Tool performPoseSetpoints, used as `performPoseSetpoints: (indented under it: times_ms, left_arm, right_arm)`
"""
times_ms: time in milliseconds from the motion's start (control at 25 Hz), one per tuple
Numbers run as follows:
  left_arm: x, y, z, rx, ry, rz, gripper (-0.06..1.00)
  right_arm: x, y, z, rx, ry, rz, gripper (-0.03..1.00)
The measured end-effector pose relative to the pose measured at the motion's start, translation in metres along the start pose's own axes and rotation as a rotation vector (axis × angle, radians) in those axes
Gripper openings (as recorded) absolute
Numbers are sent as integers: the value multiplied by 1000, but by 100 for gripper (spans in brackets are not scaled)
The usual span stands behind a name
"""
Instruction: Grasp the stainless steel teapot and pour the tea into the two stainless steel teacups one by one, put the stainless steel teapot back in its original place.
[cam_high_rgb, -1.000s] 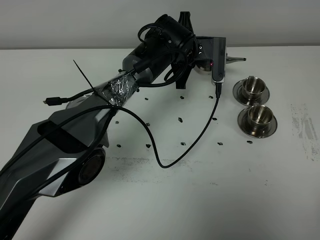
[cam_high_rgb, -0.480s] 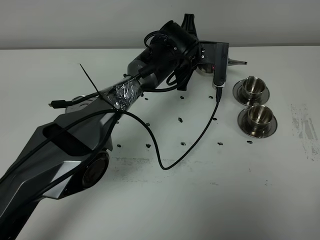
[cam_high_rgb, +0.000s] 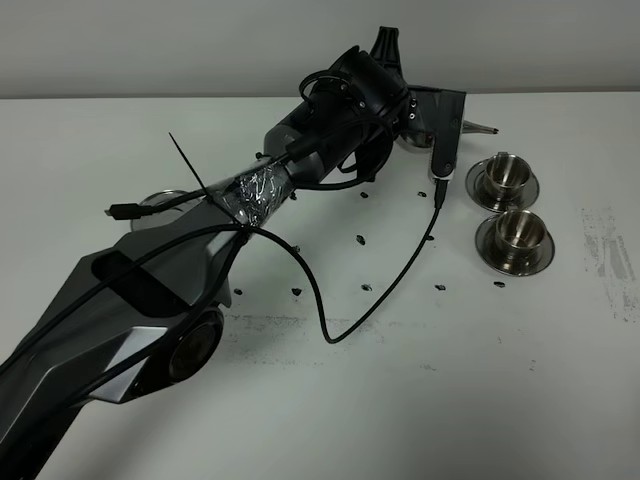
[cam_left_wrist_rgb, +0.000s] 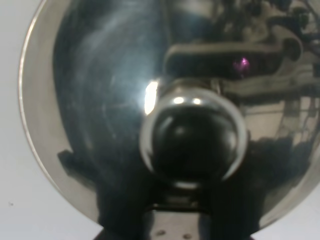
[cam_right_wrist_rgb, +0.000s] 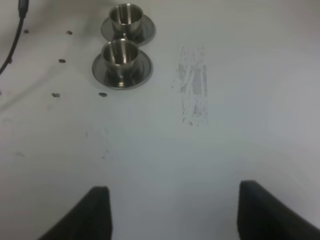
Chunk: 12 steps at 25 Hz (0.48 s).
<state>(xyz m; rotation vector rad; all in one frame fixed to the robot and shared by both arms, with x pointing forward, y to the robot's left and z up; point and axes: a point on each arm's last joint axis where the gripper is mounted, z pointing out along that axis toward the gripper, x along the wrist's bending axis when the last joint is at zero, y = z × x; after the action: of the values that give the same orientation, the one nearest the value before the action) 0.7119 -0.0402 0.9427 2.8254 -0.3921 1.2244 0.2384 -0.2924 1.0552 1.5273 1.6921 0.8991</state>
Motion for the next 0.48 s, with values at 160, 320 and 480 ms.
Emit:
performPoseSetpoints:
  times_ms: [160,320,480]
  left_arm:
    - [1,-1,0,15,10,16,17]
    - [2,-2,0,27,17,27,17]
    - [2,-3,0,39,25,38,17]
  right_arm:
    - [0,0,0,0,0,0,53]
    - [0,0,0,0,0,0,53]
    - [0,0,0,0,0,0,53]
